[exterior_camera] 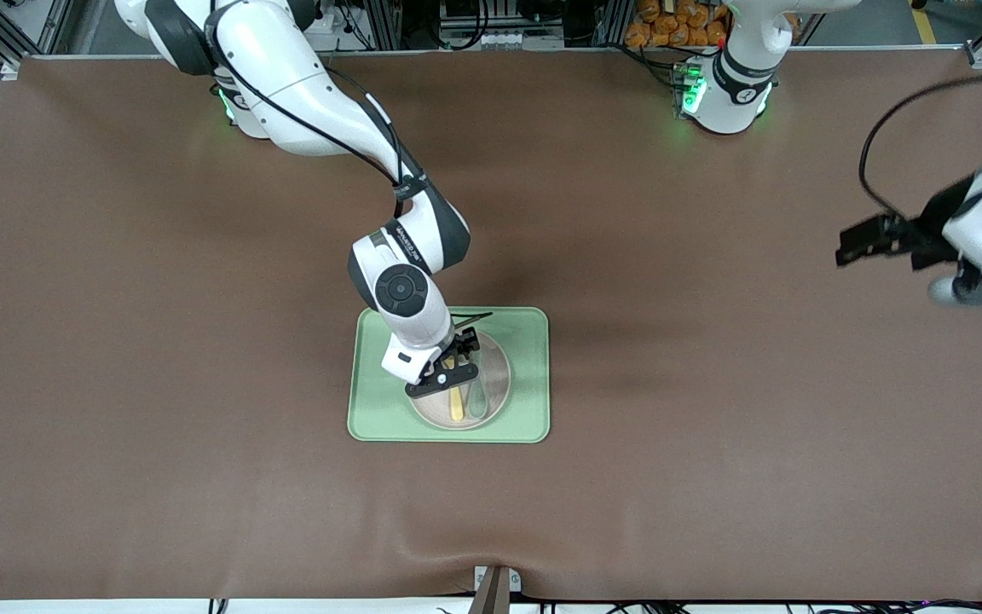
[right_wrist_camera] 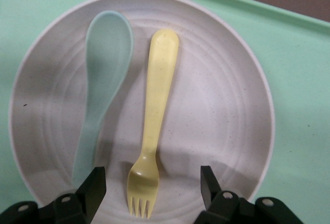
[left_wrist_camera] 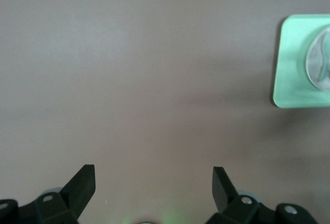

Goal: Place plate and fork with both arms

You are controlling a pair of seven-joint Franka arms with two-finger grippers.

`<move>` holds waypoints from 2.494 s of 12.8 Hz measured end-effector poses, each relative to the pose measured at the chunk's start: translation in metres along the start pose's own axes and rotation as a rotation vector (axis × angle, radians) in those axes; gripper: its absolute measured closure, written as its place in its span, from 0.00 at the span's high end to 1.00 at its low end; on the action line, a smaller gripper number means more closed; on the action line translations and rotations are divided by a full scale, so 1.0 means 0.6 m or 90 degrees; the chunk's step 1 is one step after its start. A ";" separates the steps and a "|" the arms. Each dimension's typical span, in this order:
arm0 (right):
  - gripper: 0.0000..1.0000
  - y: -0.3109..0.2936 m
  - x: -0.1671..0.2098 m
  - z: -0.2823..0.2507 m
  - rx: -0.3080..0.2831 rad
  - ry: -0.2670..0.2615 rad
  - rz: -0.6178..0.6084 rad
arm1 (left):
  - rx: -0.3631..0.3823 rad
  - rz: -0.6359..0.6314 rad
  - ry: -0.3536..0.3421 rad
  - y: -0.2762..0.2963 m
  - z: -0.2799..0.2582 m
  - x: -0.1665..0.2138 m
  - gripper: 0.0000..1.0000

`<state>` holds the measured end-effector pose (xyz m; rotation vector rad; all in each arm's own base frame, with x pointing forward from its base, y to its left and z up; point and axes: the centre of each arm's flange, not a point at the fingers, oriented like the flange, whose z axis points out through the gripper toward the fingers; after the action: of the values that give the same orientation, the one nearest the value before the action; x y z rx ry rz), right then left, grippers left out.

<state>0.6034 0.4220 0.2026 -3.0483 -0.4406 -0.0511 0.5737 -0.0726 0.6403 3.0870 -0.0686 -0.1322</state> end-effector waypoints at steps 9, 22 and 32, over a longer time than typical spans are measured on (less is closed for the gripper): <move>0.57 -0.014 -0.008 0.021 -0.002 -0.002 -0.008 | 0.036 -0.012 0.035 -0.017 -0.006 -0.073 1.00; 0.28 0.048 0.025 -0.094 -0.008 -0.017 0.089 | 0.047 -0.029 0.023 -0.076 0.009 -0.068 1.00; 0.28 0.167 -0.025 -0.003 -0.038 -0.088 0.211 | 0.045 -0.034 0.019 -0.103 0.013 -0.068 1.00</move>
<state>0.6176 0.3220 0.1985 -3.1502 0.0644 0.1661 0.5352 -0.0094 0.6324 3.1617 0.0110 -0.0876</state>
